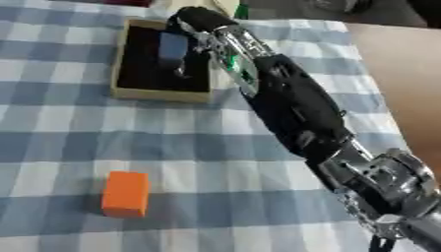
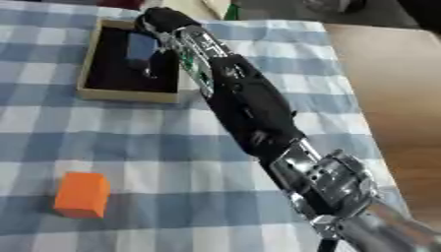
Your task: Pick up objects on the table and place them in the box.
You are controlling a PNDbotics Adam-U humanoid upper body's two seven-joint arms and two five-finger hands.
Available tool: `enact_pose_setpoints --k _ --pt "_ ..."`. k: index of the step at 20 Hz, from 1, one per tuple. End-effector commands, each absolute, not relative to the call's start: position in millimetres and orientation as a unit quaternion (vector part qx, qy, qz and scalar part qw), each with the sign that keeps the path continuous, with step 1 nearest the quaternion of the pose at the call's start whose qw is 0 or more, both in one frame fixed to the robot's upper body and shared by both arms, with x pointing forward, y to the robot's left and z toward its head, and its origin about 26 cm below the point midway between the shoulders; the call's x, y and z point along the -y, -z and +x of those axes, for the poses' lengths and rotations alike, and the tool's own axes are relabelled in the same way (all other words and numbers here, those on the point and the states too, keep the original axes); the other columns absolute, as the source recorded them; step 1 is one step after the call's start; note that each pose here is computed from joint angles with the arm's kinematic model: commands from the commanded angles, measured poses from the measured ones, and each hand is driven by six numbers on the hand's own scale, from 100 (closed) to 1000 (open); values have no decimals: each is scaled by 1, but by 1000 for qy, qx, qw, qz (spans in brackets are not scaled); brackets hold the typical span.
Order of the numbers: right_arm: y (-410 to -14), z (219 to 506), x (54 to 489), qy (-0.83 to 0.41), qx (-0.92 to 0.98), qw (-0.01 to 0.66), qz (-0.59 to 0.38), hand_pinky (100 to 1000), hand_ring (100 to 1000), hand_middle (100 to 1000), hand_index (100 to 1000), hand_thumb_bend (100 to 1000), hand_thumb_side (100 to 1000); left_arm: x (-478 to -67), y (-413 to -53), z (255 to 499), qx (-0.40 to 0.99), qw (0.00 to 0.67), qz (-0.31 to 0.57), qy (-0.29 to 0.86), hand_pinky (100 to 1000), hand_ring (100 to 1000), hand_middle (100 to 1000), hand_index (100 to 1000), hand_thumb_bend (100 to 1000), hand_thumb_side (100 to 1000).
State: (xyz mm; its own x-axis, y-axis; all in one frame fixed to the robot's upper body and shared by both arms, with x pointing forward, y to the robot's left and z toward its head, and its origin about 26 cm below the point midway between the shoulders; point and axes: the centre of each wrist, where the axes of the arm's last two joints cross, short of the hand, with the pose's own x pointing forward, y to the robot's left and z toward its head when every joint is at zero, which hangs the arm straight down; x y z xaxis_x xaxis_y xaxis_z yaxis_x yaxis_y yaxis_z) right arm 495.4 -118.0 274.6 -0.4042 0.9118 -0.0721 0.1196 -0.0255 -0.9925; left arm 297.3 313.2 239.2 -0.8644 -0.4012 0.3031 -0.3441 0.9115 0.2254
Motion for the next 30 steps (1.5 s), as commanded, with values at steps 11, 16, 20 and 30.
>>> enact_pose_setpoints --k 11,16,20,30 --pt "-320 481 116 -557 652 320 -402 891 907 719 804 627 286 -314 -249 294 963 159 196 92 714 655 630 774 109 848" --pt "-345 467 126 -521 684 302 -411 879 893 695 810 527 312 -315 -250 294 963 159 198 95 715 655 630 774 113 851" --pt "-376 438 144 -493 716 256 -424 873 881 685 818 398 367 -317 -257 293 954 158 221 130 718 656 635 778 125 857" --pt "-405 341 194 -374 825 196 -375 871 844 619 796 106 427 -304 -301 292 821 133 379 405 766 703 667 813 169 928"
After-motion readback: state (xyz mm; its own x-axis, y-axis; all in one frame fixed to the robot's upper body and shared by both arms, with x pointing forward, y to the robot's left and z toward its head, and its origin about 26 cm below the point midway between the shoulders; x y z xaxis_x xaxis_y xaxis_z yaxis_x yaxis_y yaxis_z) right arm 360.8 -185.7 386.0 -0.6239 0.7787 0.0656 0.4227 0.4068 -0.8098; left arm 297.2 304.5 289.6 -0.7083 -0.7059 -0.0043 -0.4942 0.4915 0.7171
